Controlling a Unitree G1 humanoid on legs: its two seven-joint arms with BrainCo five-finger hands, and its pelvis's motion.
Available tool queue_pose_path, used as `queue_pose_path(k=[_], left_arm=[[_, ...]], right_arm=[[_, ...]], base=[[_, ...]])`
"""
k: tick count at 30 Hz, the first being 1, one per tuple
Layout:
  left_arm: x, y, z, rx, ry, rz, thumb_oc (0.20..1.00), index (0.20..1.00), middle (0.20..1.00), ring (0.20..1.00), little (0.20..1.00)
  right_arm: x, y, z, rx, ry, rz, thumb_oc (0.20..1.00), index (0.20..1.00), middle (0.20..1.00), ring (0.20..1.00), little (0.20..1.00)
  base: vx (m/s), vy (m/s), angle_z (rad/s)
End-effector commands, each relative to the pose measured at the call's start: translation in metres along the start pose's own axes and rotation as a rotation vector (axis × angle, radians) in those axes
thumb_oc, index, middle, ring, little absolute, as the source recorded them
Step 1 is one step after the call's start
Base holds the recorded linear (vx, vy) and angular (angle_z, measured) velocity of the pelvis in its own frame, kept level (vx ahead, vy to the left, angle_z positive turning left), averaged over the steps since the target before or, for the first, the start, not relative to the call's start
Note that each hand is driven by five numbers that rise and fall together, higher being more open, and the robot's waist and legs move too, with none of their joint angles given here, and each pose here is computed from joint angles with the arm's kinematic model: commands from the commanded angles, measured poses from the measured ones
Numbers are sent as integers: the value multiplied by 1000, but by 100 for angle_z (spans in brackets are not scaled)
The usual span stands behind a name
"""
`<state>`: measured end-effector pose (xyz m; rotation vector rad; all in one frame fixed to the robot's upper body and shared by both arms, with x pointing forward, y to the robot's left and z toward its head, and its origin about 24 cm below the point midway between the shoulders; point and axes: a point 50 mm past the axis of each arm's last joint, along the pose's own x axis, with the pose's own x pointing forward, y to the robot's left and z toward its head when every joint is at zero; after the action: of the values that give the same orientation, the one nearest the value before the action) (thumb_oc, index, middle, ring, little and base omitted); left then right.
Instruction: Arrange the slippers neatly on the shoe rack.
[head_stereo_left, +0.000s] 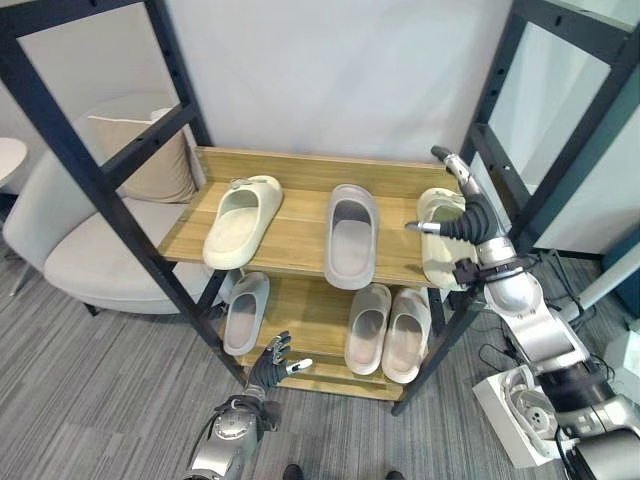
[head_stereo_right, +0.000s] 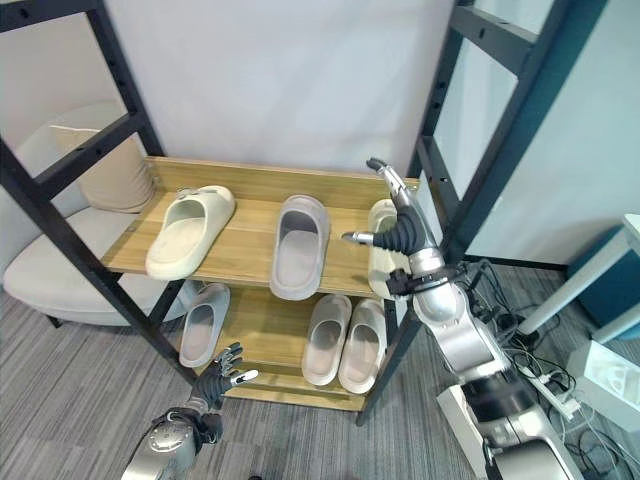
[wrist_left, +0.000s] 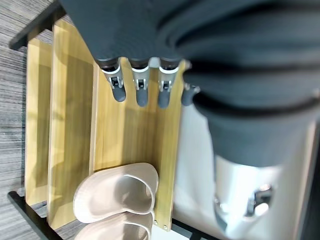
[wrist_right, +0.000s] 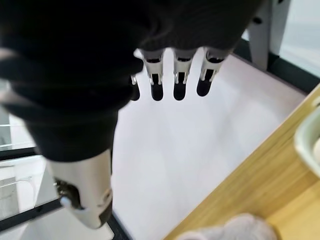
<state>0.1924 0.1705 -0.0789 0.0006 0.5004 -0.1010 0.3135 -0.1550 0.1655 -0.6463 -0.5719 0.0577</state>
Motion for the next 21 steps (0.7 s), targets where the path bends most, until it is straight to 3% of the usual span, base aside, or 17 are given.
queue_pose_path(k=[1,7,17,21], left_arm=[[15,0,35,40,-128,-37,1000,1000,1000,1000,1000],[15,1,35,53,-125,-48,1000,1000,1000,1000,1000],[17,3,39,71,-139,-37,1000,1000,1000,1000,1000],[18,3,43,80,-154,-36,1000,1000,1000,1000,1000]], right_arm=[[37,-16,18,-38,-66,-127,1000,1000,1000,1000,1000],[57,-13,17,-52,-37,-140,1000,1000,1000,1000,1000],[59,-1,5,-68,30,-119,1000,1000,1000,1000,1000],[67,-10,-3,-188,67,-134,1000,1000,1000,1000,1000]], base=[[-26,-8,14],[-17,1,21],[0,14,14],[-7,6,3]])
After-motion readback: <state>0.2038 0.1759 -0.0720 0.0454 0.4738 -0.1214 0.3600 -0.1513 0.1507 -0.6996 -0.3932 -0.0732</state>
